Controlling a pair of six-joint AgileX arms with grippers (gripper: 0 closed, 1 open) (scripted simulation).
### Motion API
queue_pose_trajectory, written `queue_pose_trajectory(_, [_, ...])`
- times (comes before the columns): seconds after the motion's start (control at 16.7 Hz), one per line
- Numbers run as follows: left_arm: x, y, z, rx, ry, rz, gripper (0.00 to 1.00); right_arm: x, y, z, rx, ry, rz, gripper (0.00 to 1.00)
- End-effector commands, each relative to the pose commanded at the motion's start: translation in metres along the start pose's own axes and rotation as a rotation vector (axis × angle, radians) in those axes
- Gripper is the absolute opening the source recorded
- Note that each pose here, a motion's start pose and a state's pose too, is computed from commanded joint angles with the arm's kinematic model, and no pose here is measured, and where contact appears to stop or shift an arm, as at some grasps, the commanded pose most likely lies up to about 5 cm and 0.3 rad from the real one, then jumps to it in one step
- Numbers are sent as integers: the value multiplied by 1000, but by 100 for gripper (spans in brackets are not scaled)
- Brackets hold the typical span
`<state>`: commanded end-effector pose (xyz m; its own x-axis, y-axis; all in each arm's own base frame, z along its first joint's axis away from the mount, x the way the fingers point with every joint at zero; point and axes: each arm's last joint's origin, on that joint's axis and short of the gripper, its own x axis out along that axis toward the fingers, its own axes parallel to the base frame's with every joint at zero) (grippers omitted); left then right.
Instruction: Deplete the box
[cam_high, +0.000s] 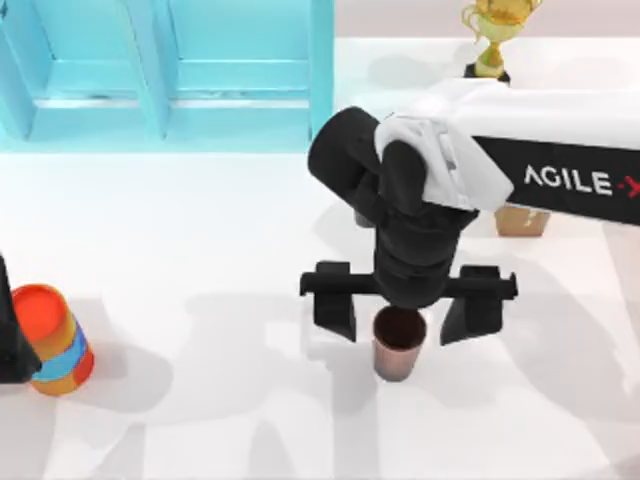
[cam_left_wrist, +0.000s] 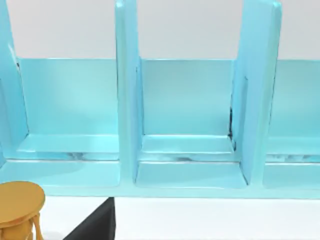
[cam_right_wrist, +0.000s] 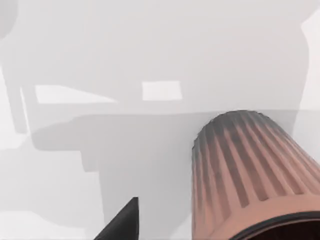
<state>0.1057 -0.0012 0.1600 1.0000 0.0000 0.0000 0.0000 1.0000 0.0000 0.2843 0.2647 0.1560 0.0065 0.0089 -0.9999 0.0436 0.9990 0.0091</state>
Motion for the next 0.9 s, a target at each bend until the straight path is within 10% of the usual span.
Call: queue_pose_trajectory(0.9, [0,0,0,0,0,0,100,-60,5,4,-4,-16,16,100])
